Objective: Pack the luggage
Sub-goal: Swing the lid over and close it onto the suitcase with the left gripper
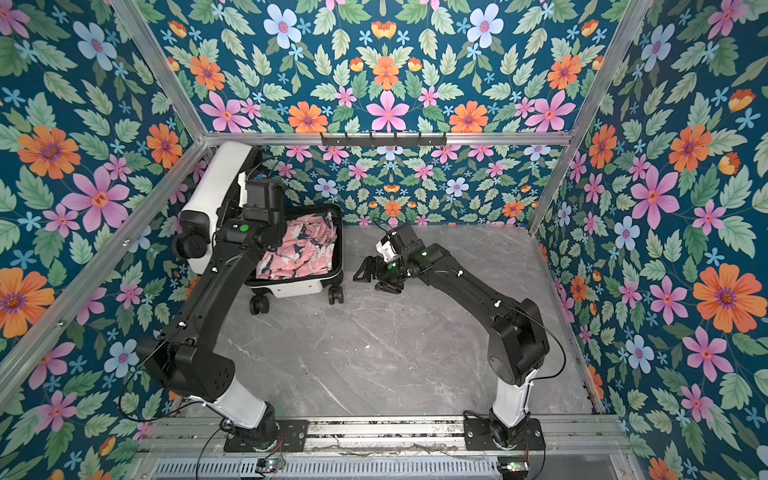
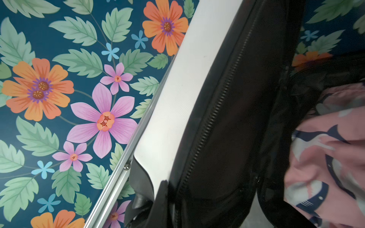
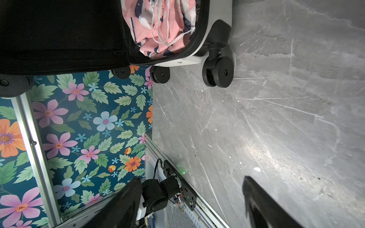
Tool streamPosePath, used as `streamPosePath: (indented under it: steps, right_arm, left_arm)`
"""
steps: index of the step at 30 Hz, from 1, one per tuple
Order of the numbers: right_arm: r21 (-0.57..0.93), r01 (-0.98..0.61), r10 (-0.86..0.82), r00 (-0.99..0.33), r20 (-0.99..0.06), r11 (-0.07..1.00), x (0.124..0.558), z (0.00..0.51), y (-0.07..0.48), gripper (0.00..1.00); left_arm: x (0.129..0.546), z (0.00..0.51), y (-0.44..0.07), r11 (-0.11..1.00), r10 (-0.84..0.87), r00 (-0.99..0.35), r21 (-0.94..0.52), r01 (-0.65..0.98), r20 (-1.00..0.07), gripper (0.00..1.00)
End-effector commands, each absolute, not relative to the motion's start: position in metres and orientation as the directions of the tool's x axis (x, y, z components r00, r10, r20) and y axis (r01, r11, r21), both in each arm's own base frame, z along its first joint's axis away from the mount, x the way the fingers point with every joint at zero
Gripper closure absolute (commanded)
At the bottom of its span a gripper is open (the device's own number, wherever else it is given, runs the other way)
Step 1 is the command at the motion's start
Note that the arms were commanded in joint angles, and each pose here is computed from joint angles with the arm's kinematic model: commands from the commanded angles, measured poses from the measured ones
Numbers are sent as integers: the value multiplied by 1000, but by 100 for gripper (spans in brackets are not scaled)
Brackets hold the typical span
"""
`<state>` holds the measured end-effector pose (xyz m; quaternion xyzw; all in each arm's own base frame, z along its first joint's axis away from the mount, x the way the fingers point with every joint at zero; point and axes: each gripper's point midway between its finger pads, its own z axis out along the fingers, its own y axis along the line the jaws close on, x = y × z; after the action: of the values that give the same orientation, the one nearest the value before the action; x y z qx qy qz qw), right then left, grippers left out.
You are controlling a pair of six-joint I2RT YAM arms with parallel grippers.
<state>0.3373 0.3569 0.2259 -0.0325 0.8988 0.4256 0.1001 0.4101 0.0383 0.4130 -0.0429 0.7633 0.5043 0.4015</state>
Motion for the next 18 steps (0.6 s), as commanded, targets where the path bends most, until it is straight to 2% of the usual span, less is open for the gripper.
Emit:
streamPosePath:
  steps: [1, 12, 13, 16, 18]
  right_arm:
    - [747, -165, 29, -970, -240, 644, 341, 226, 356, 19]
    - [711, -87, 110, -968, -226, 698, 336, 199, 314, 19]
    - [711, -72, 123, -968, -219, 700, 335, 195, 308, 19]
    - [711, -41, 165, -962, -219, 702, 333, 192, 288, 19]
    - [702, -33, 172, -960, -220, 712, 332, 188, 279, 19]
  left_arm:
    - [411, 418, 5, 610, 254, -504, 542, -578, -825, 100]
    - [391, 363, -132, 757, 326, -486, 532, -379, -811, 100]
    - [391, 359, -144, 771, 325, -483, 523, -363, -813, 95]
    - [392, 346, -186, 837, 303, -474, 468, -283, -827, 53]
    - [389, 345, -216, 879, 288, -453, 421, -223, -843, 30]
